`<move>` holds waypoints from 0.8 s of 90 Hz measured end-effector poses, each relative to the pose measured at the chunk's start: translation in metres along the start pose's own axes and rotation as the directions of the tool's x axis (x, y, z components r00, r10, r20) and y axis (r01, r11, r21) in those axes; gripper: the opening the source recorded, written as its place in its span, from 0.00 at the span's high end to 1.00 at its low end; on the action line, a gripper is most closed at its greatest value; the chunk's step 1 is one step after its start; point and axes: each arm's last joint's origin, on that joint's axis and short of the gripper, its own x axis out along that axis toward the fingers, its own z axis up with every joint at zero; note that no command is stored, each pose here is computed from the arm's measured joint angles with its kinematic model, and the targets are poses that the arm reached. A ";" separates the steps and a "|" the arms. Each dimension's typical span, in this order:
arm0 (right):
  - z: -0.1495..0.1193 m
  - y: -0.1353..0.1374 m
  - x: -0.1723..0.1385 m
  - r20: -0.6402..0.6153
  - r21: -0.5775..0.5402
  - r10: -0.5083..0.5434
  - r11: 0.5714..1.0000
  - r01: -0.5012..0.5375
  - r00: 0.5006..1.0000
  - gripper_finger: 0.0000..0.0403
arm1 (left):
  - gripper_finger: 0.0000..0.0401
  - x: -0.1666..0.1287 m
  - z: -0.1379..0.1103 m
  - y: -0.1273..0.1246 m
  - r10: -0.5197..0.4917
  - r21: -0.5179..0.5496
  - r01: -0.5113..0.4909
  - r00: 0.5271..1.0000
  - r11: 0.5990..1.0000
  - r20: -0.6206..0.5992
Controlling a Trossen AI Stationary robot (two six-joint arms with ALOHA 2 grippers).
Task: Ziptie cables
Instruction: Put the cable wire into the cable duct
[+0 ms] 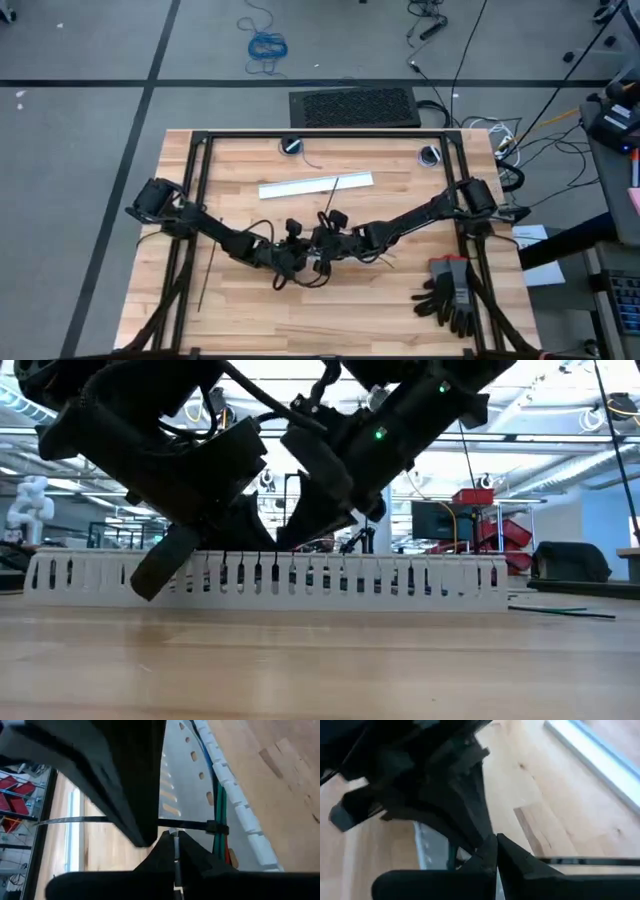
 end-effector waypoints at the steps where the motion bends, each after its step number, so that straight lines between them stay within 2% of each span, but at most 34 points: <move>1: -0.001 0.000 0.000 -0.006 0.002 0.000 1.000 0.000 1.000 1.00 | 0.99 0.000 0.000 0.000 0.000 0.000 0.000 1.000 1.000 0.000; 14: -0.005 0.002 -0.002 -0.049 0.021 -0.009 1.000 0.010 0.999 1.00 | 0.99 0.000 0.000 0.000 0.000 0.003 0.000 1.000 1.000 -0.002; 40: -0.009 0.006 -0.004 -0.039 -0.029 -0.036 0.999 0.035 0.999 1.00 | 0.99 0.000 0.000 0.001 0.003 0.011 -0.003 1.000 1.000 -0.003; 72: -0.018 0.002 0.012 -0.071 -0.036 -0.037 0.999 0.034 0.997 1.00 | 0.99 -0.002 0.001 -0.003 0.005 0.114 -0.004 1.000 0.993 -0.004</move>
